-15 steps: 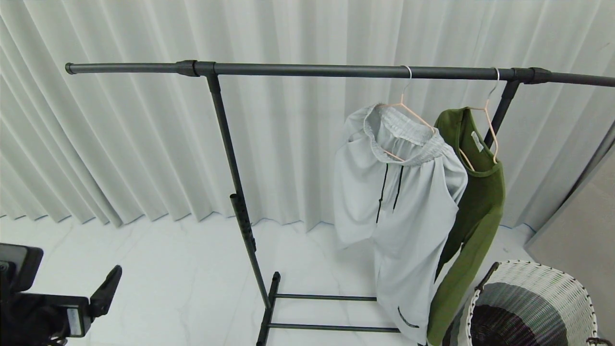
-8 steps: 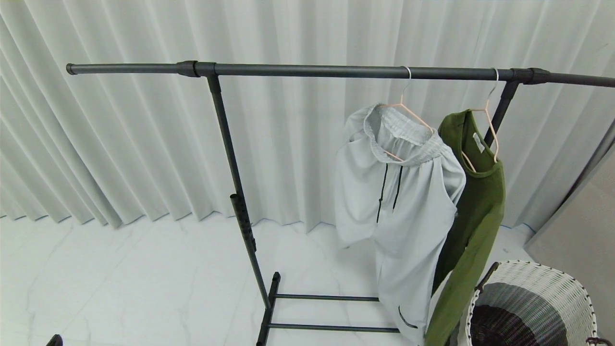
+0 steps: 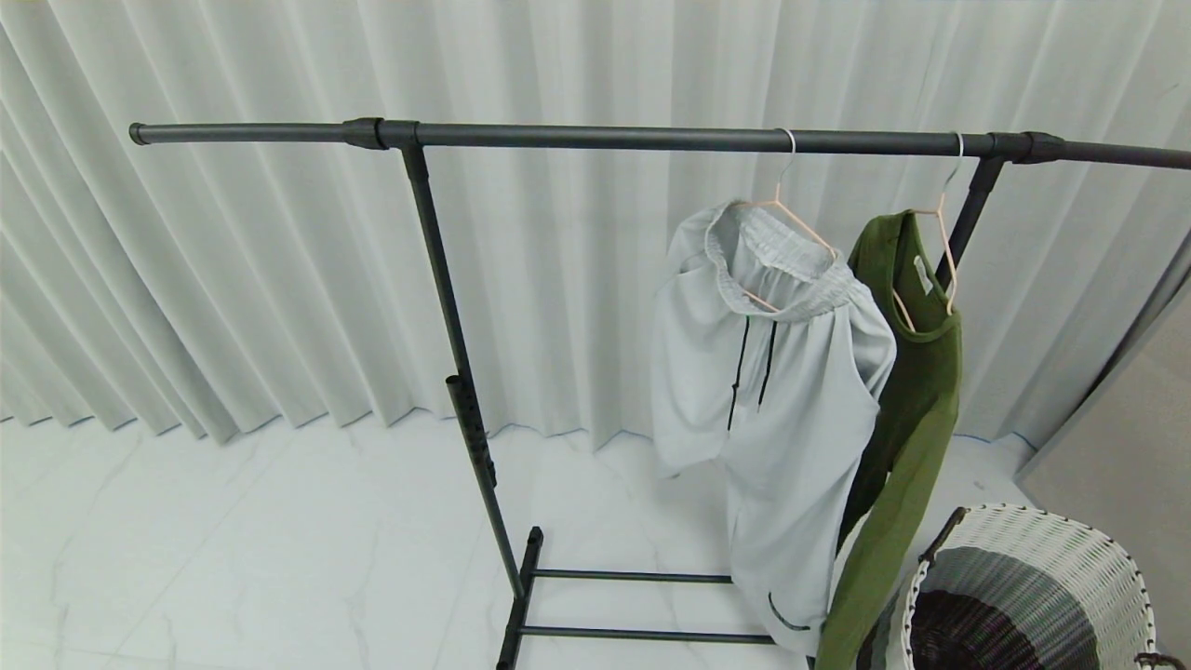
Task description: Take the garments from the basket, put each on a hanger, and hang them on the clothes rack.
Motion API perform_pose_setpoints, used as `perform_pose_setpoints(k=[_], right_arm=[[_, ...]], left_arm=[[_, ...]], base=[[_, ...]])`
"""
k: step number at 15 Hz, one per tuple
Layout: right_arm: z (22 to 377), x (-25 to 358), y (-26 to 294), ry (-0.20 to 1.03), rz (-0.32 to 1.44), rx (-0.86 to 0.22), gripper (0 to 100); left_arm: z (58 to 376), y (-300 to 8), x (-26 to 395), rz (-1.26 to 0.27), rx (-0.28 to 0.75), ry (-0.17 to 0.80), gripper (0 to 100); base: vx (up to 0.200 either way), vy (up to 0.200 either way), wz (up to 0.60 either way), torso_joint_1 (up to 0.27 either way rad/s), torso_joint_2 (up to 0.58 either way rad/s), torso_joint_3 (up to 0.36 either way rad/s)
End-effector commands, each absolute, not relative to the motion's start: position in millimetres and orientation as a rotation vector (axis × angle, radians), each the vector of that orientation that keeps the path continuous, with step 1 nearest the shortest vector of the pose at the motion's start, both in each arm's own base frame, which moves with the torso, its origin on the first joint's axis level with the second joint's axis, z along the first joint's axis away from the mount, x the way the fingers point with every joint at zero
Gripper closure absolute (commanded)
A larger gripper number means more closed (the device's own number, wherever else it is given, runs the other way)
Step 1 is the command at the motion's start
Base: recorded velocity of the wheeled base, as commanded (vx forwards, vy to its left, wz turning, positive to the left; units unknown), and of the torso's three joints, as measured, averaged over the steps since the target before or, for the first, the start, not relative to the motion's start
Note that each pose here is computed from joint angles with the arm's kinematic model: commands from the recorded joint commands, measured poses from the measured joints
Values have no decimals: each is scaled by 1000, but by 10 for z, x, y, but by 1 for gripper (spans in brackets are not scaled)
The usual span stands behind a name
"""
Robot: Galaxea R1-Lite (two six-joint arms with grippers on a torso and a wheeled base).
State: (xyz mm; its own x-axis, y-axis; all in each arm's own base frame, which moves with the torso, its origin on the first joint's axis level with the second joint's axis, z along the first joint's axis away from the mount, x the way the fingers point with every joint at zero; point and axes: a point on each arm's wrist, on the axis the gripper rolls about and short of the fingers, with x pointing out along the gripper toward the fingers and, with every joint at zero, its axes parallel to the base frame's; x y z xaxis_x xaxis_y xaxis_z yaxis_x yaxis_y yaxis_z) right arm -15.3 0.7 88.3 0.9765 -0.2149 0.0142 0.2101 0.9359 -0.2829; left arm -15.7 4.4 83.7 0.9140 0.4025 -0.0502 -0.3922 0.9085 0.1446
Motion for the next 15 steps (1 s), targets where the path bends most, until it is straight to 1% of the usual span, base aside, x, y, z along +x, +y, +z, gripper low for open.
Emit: perform_pose_setpoints(k=[1, 2, 3, 4, 5, 7, 9, 13, 14, 15], right_arm=[[886, -151, 7, 17, -217, -288, 0], [889, -150, 8, 16, -213, -305, 0], [888, -150, 9, 17, -206, -313, 0], [888, -149, 13, 14, -188, -311, 0], [886, -149, 16, 13, -176, -304, 0], [885, -147, 16, 14, -175, -285, 0], [882, -146, 12, 13, -155, -244, 0], [880, -146, 13, 14, -152, -239, 0], [882, -146, 13, 12, -152, -242, 0], [882, -146, 13, 13, -152, -251, 0]], left_arm=[[827, 50, -170, 448, 78, 62, 0], [825, 45, -167, 421, 76, 62, 0], [825, 21, -158, 307, 65, 56, 0], [820, -13, -150, 155, 36, 54, 0], [778, -28, -151, 86, 21, 93, 0], [764, -26, -152, 88, 30, 109, 0], [764, -22, -153, 61, 36, 109, 0], [764, -21, -154, 52, 73, 108, 0], [761, -15, -161, 11, 74, 100, 0], [758, 0, -175, -78, 79, 78, 0]], base=[[0, 0, 0, 0, 0, 0], [0, 0, 0, 0, 0, 0], [0, 0, 0, 0, 0, 0], [0, 0, 0, 0, 0, 0], [0, 0, 0, 0, 0, 0], [0, 0, 0, 0, 0, 0], [0, 0, 0, 0, 0, 0], [0, 0, 0, 0, 0, 0], [0, 0, 0, 0, 0, 0], [0, 0, 0, 0, 0, 0]])
